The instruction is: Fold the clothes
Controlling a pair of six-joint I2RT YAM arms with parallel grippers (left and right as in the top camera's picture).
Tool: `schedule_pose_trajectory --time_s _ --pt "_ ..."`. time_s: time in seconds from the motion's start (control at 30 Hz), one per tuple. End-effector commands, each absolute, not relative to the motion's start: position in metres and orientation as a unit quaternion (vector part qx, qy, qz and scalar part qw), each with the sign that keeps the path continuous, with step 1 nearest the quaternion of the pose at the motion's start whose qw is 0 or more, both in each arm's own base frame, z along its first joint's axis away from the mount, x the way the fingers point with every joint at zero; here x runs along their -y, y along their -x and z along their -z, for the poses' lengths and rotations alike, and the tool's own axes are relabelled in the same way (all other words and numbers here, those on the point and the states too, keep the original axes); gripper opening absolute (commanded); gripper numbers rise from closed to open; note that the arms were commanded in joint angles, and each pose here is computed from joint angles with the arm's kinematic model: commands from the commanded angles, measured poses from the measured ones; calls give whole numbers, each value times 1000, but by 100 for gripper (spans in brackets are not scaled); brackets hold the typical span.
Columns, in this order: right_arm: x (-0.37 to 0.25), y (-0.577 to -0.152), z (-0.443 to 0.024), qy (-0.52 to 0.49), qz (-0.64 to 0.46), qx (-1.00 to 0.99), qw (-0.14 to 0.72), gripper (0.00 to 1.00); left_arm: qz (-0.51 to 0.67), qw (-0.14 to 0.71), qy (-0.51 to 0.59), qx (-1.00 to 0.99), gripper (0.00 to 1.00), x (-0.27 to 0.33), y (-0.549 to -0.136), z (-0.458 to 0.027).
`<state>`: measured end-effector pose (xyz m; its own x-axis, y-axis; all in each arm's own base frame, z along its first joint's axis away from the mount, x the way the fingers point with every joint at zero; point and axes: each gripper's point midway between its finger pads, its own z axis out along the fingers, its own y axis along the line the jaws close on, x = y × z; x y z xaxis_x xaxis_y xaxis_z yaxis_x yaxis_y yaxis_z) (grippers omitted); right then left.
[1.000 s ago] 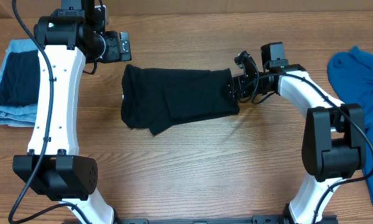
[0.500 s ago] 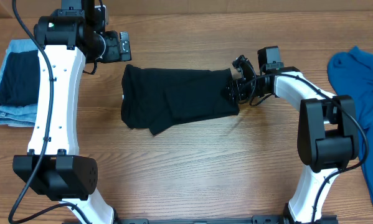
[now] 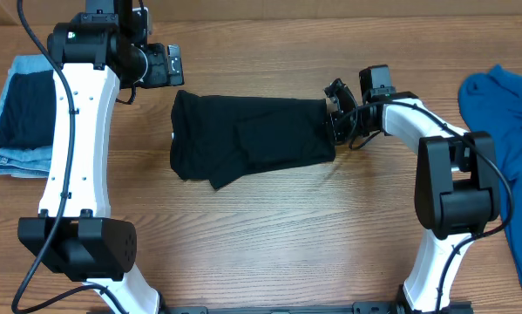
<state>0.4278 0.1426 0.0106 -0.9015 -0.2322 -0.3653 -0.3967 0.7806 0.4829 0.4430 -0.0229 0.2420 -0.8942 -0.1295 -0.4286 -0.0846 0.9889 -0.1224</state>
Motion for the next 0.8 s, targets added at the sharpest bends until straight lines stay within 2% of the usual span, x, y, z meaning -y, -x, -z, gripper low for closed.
schedule_pose_trajectory --time_s 0.0,0.17,0.33,0.47,0.77 --pt "-137 -451 -33 169 -274 -933 163 4 58 233 61 -969 100 24 -445 -250" --pt "-106 -472 -70 138 -263 -939 173 4 58 233 61 -969 100 24 -445 -250" --pt "-41 -477 -80 83 -179 -968 158 4 57 233 60 -969 100 24 -445 -250" --pt "-15 -480 -88 72 -121 -978 156 4 58 233 61 -969 100 24 -445 -250" --pt "-36 -495 -139 97 -110 -971 188 4 58 233 61 -969 100 24 -445 -250"
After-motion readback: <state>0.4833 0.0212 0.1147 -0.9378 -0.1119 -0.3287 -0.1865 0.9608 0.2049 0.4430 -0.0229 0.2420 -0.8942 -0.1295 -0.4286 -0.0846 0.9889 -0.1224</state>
